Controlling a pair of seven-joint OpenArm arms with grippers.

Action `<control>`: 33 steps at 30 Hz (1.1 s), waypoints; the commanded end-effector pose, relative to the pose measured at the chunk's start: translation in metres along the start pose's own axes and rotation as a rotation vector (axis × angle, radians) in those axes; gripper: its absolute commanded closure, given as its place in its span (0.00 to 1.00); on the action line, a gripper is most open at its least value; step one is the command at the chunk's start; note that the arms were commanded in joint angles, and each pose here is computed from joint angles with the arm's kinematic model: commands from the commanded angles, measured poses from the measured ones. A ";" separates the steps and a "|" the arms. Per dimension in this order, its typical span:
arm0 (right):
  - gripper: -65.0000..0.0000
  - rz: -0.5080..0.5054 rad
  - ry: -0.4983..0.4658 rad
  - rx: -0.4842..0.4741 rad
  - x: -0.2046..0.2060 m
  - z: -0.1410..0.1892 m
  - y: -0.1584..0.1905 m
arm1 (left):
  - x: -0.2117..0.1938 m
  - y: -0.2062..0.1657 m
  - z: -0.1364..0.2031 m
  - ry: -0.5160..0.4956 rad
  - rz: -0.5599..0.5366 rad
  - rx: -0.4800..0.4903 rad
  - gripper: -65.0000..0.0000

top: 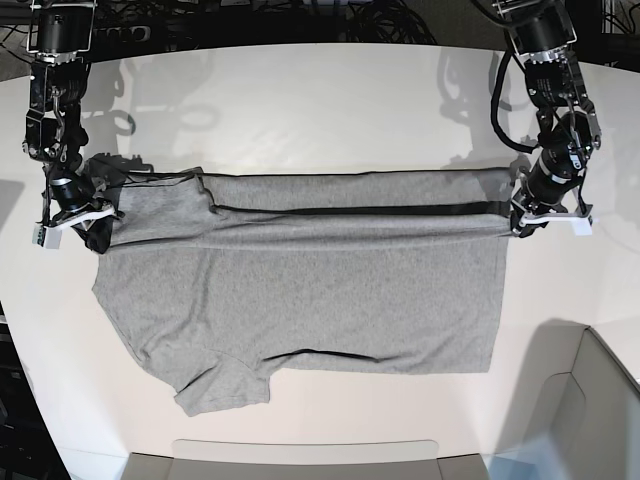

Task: Fold the T-shirt properly
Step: 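Lift the shoulder edge with both grippers and pull it taut, then drag the held shoulder edge with both grippers, sliding the shirt along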

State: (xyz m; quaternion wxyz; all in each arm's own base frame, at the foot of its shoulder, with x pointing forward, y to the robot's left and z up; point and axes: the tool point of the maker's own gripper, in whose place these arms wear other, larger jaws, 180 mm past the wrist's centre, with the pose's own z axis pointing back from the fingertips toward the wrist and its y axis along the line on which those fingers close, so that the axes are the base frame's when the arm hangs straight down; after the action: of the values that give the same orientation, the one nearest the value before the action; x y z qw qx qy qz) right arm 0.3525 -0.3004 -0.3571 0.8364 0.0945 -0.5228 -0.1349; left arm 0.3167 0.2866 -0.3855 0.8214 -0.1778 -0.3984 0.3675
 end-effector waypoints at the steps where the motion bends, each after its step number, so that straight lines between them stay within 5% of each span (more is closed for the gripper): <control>1: 1.00 0.018 -0.072 0.003 0.028 -0.002 -0.001 | 0.021 -0.011 0.002 -0.056 -0.021 -0.026 1.00; 11: 1.00 0.121 -0.059 -0.021 0.034 -0.022 0.003 | 0.009 -0.019 -0.019 -0.001 -0.011 -0.032 1.00; 20: 0.55 0.119 -0.064 -0.019 0.034 -0.022 0.004 | 0.016 -0.024 -0.015 -0.023 -0.013 -0.038 0.85; 26: 0.56 0.128 -0.101 0.000 0.048 -0.019 0.013 | 0.030 -0.018 -0.005 -0.068 0.085 0.061 0.85; 30: 0.58 0.122 -0.152 0.019 0.057 -0.003 0.023 | 0.022 -0.022 0.013 -0.079 0.042 0.050 0.85; 33: 0.69 0.126 -0.158 0.048 0.052 0.004 0.037 | 0.002 -0.039 0.016 -0.039 -0.018 0.013 0.89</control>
State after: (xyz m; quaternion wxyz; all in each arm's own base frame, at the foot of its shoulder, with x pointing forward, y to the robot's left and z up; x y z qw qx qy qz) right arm 0.3687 -0.2813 -0.3167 0.8104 0.0688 -0.5756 -0.0848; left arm 0.3134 0.2620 -0.3656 0.8231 -0.1546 -0.3961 0.3764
